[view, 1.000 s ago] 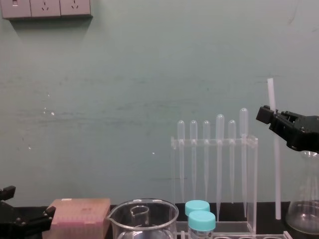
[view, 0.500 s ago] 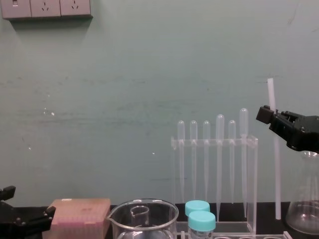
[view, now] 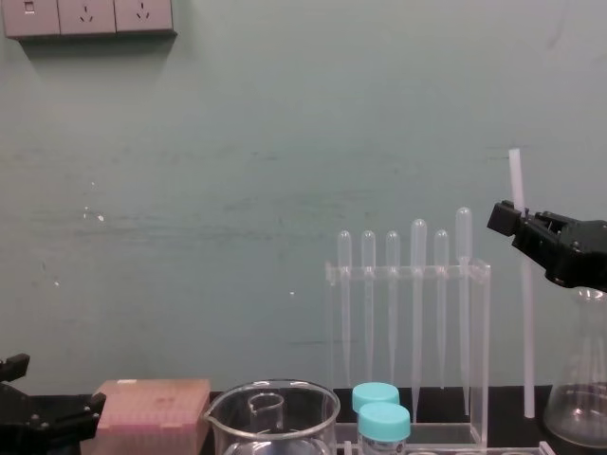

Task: Pick up the stirring rod with one hand, then place it down.

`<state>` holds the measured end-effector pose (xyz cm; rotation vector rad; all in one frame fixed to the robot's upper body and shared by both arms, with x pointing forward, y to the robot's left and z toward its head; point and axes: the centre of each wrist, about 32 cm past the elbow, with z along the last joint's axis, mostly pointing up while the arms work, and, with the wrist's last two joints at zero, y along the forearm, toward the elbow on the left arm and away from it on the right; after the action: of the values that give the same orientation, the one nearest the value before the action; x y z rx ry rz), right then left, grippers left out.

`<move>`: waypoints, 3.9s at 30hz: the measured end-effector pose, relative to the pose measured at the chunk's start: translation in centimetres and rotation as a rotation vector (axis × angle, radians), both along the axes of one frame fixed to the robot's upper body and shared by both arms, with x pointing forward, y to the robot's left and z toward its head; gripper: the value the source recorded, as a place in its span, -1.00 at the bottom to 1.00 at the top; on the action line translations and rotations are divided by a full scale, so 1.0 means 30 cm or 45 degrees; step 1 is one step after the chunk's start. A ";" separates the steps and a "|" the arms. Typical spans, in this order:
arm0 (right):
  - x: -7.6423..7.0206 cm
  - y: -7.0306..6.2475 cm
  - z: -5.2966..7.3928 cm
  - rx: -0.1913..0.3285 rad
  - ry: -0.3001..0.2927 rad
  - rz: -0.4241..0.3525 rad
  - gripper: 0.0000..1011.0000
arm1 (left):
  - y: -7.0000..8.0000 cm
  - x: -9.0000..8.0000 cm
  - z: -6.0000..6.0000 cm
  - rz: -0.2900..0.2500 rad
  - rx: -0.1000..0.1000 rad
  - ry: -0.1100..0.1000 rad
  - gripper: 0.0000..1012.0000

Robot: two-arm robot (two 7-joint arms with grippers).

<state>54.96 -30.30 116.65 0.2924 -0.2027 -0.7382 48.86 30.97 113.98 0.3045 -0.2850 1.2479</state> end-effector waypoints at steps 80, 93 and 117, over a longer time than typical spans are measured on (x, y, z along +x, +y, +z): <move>0.003 0.015 -0.088 -0.260 0.305 0.211 -0.86 | 0.000 0.000 0.000 0.000 0.000 0.000 0.98; 0.003 0.013 -0.087 -0.259 0.302 0.211 -0.73 | 0.000 0.000 0.000 0.000 0.000 0.000 0.98; 0.003 0.013 -0.086 -0.258 0.300 0.213 0.71 | 0.000 0.000 0.000 0.000 0.000 0.000 0.98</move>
<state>55.05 -29.91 114.06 0.0277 -0.0280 -0.5750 48.86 30.97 113.98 0.3045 -0.2850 1.2480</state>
